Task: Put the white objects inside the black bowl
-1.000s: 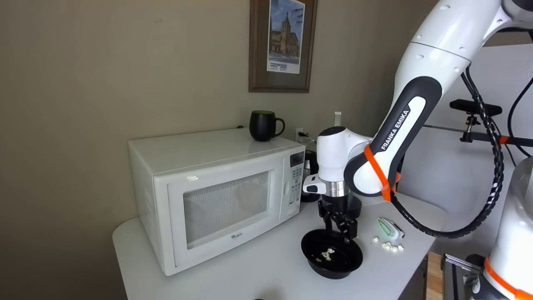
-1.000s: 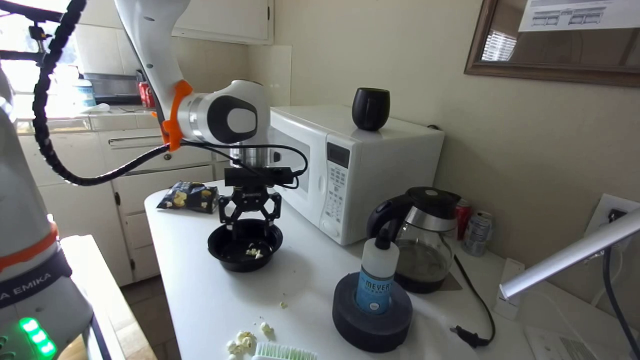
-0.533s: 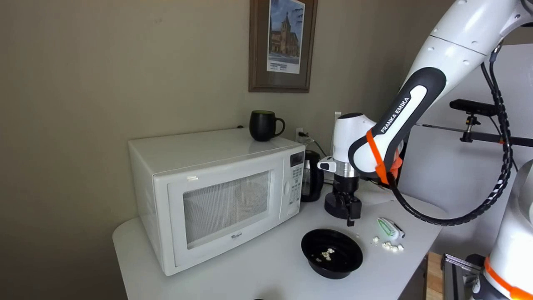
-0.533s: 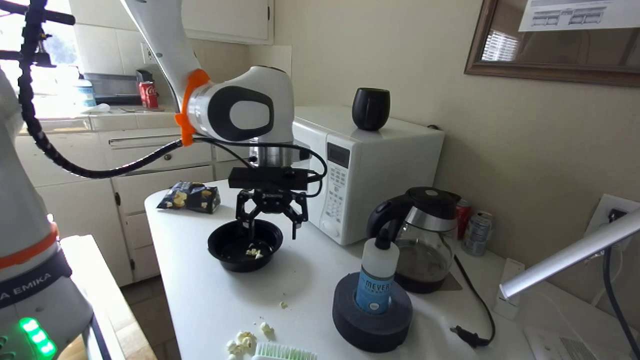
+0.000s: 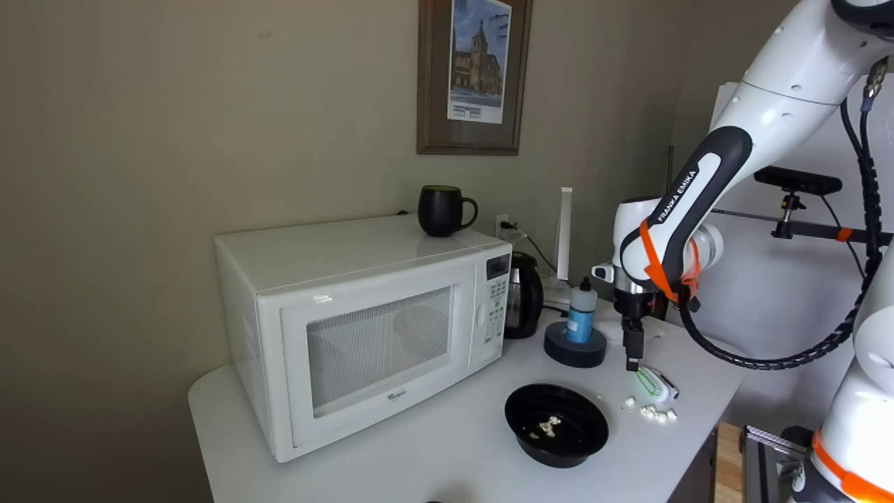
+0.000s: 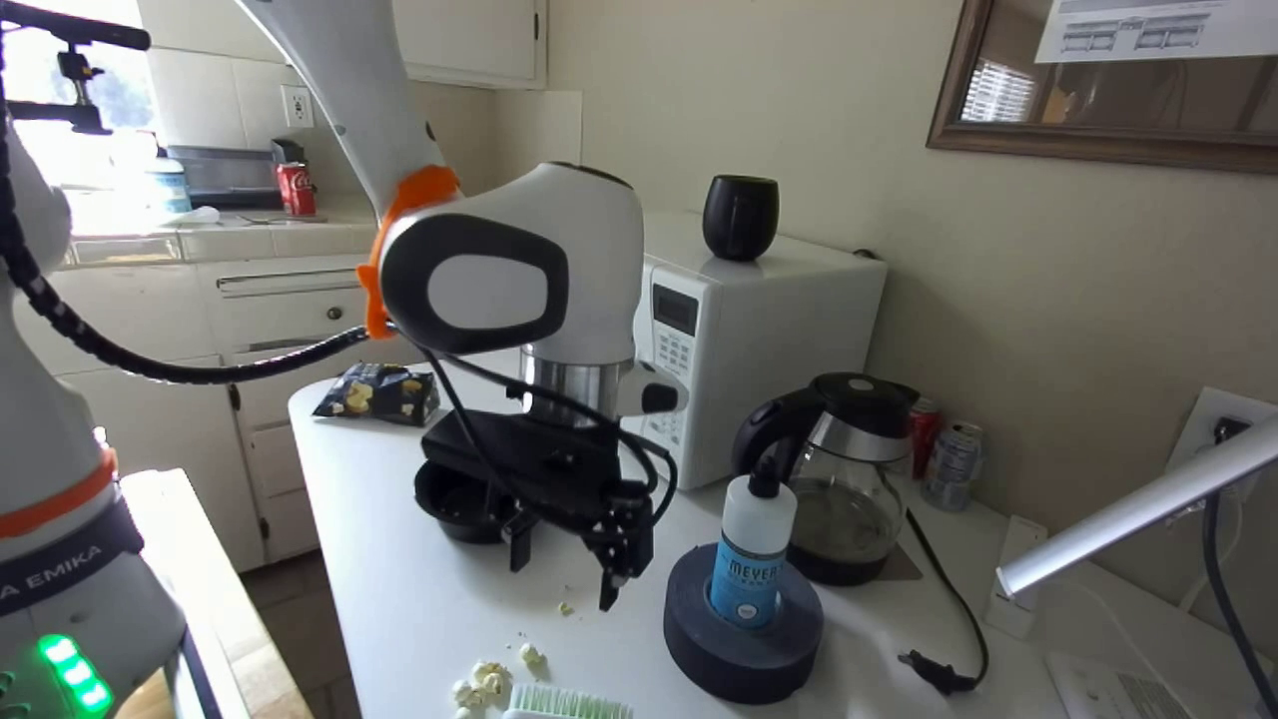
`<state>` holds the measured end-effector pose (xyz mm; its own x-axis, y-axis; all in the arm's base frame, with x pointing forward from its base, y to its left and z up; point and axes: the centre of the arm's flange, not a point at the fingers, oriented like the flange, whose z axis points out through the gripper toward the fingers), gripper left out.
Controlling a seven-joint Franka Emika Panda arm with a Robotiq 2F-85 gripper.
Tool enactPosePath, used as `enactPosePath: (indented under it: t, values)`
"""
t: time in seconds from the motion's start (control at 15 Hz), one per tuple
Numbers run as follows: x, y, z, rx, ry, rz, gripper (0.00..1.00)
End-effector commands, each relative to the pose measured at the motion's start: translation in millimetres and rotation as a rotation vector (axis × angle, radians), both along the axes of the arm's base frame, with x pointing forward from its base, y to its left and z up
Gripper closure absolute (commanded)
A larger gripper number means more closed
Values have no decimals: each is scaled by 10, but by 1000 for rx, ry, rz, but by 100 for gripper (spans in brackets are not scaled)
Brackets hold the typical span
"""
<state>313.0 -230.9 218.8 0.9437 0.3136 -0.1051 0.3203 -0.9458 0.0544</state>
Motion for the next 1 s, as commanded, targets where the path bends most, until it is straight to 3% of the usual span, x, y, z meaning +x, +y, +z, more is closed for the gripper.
enactPosePath:
  t: [0.0,0.2,0.6,0.87,0.93]
  values:
    - [-256,86,-441,23,-13,-135,1]
    - [-210,121,-663,17,-16,-146,5]
    - [-241,332,-938,41,83,-6,13]
    - [-248,330,-928,42,75,21,22]
    - [-246,322,-889,42,67,22,28]
